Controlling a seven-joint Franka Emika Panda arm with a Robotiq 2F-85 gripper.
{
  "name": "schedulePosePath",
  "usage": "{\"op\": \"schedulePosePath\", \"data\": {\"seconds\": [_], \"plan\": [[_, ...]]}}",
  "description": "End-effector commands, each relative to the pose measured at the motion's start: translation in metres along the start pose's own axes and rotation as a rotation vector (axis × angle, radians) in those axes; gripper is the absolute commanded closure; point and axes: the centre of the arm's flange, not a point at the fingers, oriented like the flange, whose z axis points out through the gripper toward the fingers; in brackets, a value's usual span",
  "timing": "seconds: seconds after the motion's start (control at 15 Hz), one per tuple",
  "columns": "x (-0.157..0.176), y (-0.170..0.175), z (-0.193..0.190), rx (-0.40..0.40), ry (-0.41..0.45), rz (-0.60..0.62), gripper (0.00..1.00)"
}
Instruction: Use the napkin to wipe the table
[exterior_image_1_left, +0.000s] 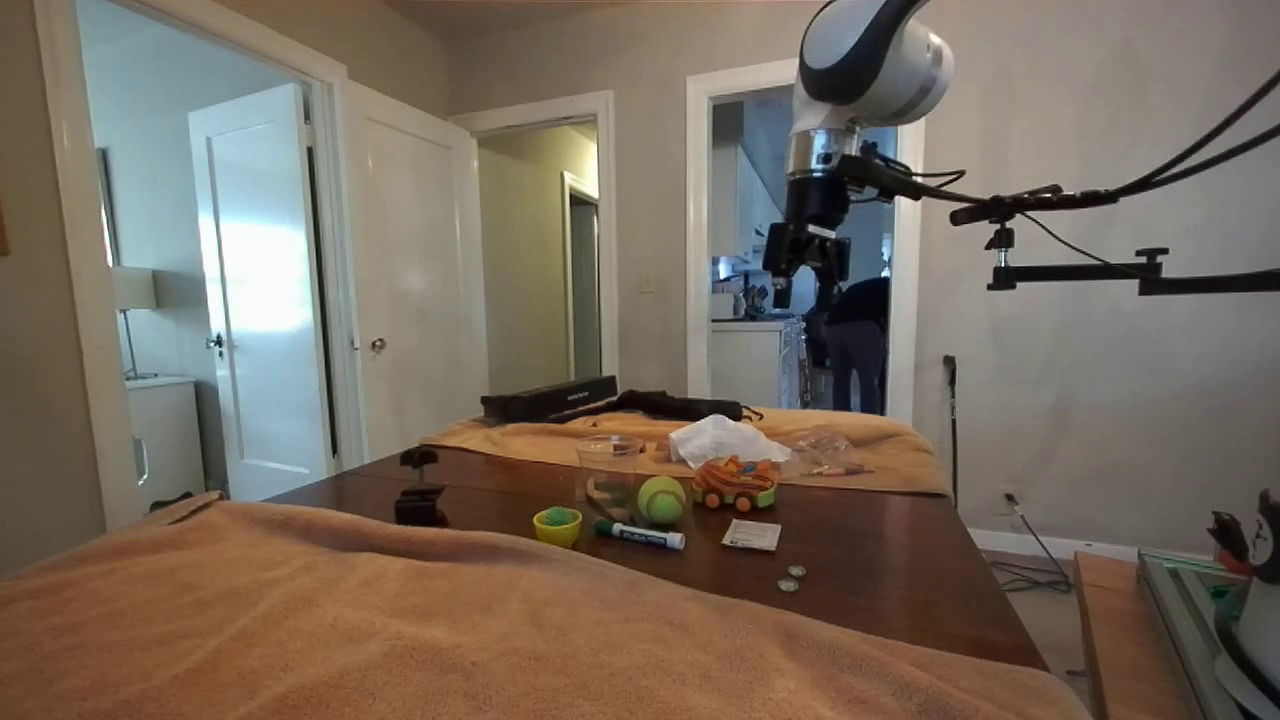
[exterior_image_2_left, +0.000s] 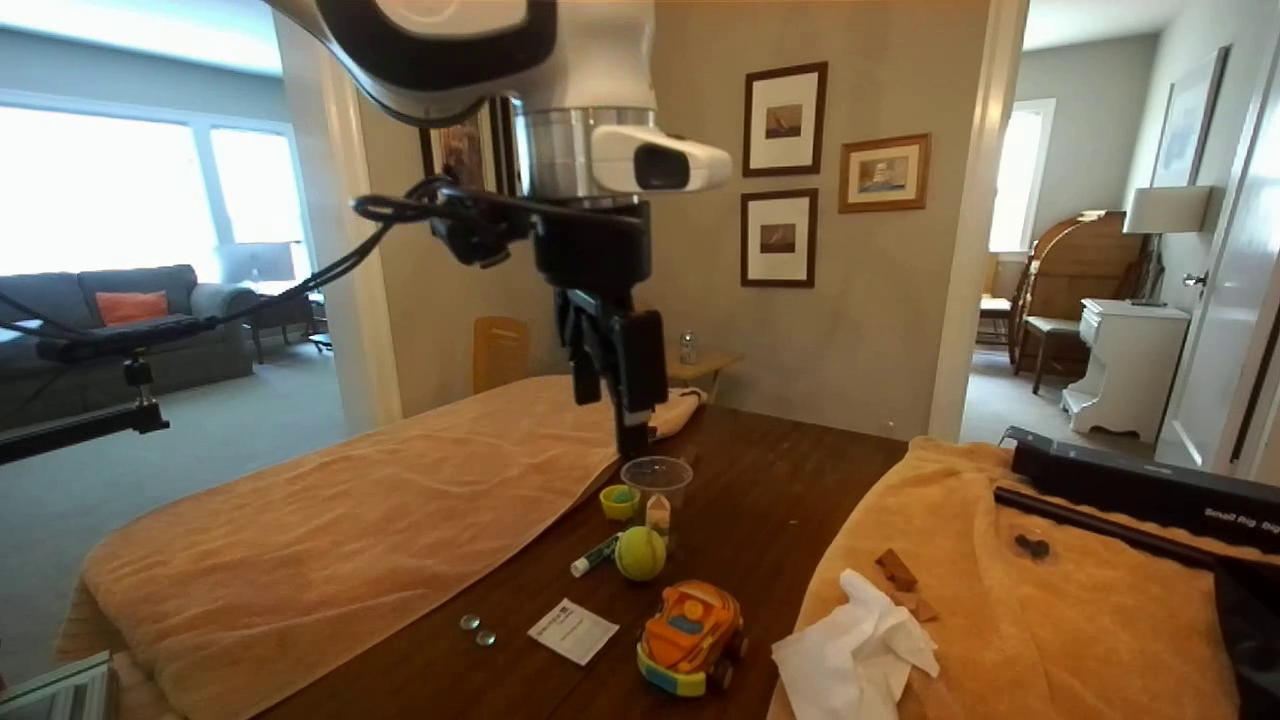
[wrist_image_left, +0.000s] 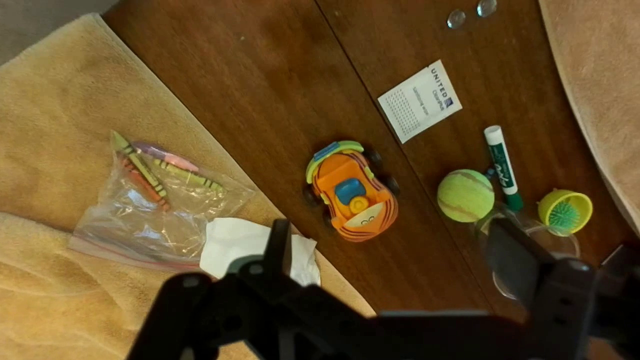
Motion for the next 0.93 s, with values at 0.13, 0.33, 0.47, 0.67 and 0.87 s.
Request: {"op": "schedulePosePath", "data": {"seconds": [0.13, 0.33, 0.47, 0.67, 0.87], "plan": [[0.088, 0.003, 0.046, 0.006, 0.005, 0.037, 0.00], [0.123, 0.012, 0.074, -0.030, 0.069, 0.049, 0.00], [0.139, 0.017, 0.090, -0.025, 0.085, 0.081, 0.00], [0.159, 0.023, 0.108, 0.007, 0.121, 0.217, 0.00], [0.173, 0.031, 0.120, 0.025, 0.133, 0.359, 0.00]]}}
